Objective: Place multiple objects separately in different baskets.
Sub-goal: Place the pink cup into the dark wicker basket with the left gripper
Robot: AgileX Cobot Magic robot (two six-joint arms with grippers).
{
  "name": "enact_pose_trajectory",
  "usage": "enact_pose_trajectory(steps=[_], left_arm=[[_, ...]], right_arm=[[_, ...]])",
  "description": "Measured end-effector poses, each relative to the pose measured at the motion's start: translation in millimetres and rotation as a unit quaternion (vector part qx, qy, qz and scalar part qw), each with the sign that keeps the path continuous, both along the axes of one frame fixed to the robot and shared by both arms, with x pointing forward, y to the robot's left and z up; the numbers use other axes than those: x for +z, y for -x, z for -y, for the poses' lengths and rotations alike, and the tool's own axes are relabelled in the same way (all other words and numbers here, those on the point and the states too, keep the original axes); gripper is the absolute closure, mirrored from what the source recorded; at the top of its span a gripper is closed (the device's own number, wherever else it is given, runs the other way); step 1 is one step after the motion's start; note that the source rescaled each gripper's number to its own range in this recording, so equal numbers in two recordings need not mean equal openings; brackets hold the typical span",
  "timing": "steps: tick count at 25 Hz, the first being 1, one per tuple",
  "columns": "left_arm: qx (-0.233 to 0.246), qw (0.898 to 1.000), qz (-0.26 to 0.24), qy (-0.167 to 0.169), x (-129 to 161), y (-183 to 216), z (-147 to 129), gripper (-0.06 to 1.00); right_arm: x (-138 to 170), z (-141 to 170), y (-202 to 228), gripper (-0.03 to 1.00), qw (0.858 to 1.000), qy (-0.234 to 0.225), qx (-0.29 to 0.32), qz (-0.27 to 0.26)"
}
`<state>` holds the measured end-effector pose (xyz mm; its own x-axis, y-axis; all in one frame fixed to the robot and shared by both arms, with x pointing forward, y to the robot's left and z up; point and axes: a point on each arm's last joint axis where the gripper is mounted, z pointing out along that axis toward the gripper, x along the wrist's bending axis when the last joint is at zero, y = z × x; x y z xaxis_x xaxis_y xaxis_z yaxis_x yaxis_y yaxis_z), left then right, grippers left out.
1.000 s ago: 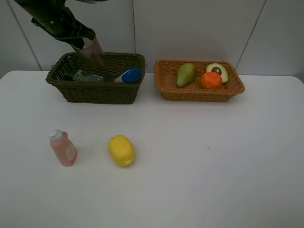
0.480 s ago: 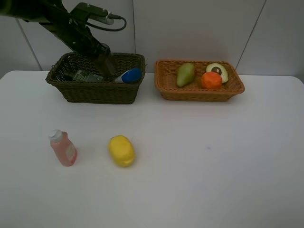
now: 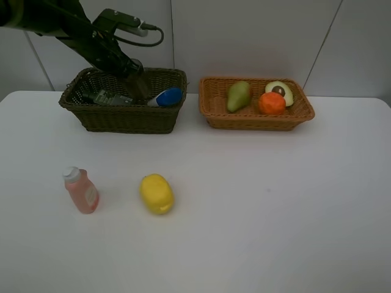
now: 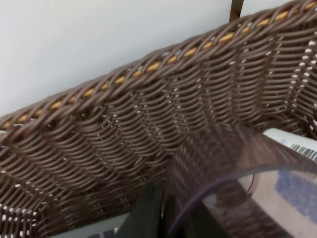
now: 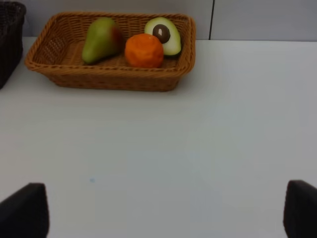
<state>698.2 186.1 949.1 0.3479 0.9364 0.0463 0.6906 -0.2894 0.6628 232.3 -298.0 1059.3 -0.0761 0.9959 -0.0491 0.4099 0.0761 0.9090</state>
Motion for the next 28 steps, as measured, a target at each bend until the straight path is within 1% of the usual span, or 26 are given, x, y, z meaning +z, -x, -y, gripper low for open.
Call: enact_pose_trajectory(steps=[15, 18, 20, 22, 24, 28], left_arm=[[0.001, 1.000, 0.003, 0.000, -2.1, -1.1, 0.1, 0.94], [0.000, 1.000, -0.001, 0.000, -2.6, -0.6, 0.1, 0.92], [0.000, 1.000, -0.001, 0.000, -2.7, -0.5, 0.1, 0.89], [0.000, 1.000, -0.001, -0.001, -2.7, -0.5, 0.1, 0.82], [0.000, 1.000, -0.001, -0.001, -2.7, -0.5, 0.1, 0.73], [-0.002, 1.000, -0.001, -0.002, -2.7, -0.5, 0.1, 0.51]], right_arm=[[0.0, 0.0, 0.0, -0.03, 1.000, 0.000, 0.000, 0.000], [0.0, 0.0, 0.0, -0.03, 1.000, 0.000, 0.000, 0.000], [0.0, 0.0, 0.0, -0.03, 1.000, 0.000, 0.000, 0.000], [0.0, 0.0, 0.0, -0.03, 1.000, 0.000, 0.000, 0.000], [0.0, 0.0, 0.0, -0.03, 1.000, 0.000, 0.000, 0.000], [0.0, 0.0, 0.0, -0.03, 1.000, 0.000, 0.000, 0.000]])
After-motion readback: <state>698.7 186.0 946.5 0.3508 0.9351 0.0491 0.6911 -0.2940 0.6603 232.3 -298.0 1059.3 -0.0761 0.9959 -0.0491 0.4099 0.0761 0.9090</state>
